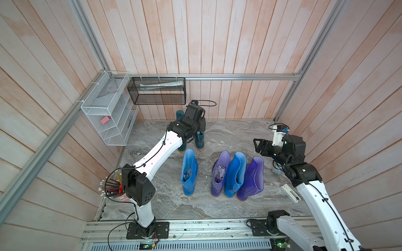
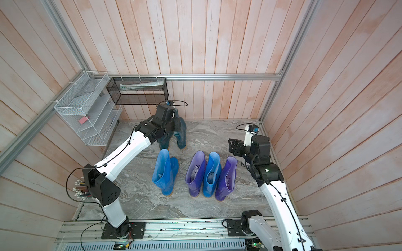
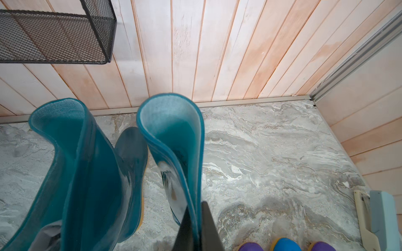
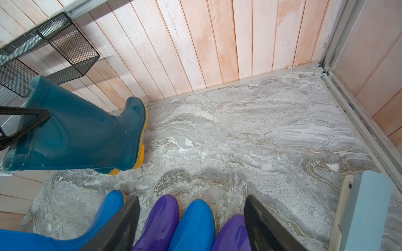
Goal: Match and arrange rain boots in pairs
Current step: Pair a pair of rain boots at the center of the board.
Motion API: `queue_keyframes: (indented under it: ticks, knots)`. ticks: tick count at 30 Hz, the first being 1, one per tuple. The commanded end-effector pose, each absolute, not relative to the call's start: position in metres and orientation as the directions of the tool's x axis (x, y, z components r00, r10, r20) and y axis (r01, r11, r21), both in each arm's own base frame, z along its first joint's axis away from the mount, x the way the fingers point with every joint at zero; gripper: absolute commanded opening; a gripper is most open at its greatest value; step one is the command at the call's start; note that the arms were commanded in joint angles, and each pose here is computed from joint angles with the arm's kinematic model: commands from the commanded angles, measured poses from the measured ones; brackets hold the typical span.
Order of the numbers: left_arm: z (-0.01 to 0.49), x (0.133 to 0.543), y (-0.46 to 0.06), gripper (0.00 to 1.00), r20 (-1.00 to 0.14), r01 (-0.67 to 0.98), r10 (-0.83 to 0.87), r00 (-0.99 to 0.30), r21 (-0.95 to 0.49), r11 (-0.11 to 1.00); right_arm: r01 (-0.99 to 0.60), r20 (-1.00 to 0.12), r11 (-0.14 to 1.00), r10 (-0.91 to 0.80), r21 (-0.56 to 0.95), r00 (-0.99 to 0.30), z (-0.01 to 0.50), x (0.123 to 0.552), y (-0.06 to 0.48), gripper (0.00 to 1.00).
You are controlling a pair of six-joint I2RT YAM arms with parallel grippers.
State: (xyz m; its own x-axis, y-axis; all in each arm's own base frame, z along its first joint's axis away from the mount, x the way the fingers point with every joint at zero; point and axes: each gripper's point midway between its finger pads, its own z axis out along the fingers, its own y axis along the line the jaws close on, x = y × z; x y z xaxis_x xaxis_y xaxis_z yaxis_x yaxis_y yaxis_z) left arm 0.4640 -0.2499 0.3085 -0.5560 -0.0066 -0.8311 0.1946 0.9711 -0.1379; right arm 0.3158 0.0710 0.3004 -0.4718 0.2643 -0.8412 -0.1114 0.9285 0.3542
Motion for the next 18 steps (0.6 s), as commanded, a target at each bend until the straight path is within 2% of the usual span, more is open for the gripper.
queue_keyframes:
  ticks: [1,6,11,18]
  knots:
    - [0.373,0.486,-0.241,0.00,-0.918,0.211,-0.092,-0.385,-0.184,0.960,-0.120,-0.833,0.930,0.248,0.349,-0.495,0.292,0.311,0.073,0.77]
    - [0.371,0.492,-0.227,0.00,-0.921,0.214,-0.064,-0.385,-0.157,0.964,-0.117,-0.830,0.929,0.251,0.351,-0.498,0.290,0.312,0.073,0.77]
    - [0.363,0.489,-0.231,0.00,-0.917,0.295,0.054,-0.395,-0.071,0.953,-0.117,-0.830,0.928,0.254,0.354,-0.497,0.290,0.312,0.074,0.77]
    - [0.353,0.489,-0.230,0.00,-0.906,0.316,0.114,-0.407,-0.023,0.949,-0.118,-0.825,0.924,0.262,0.365,-0.501,0.292,0.316,0.076,0.77]
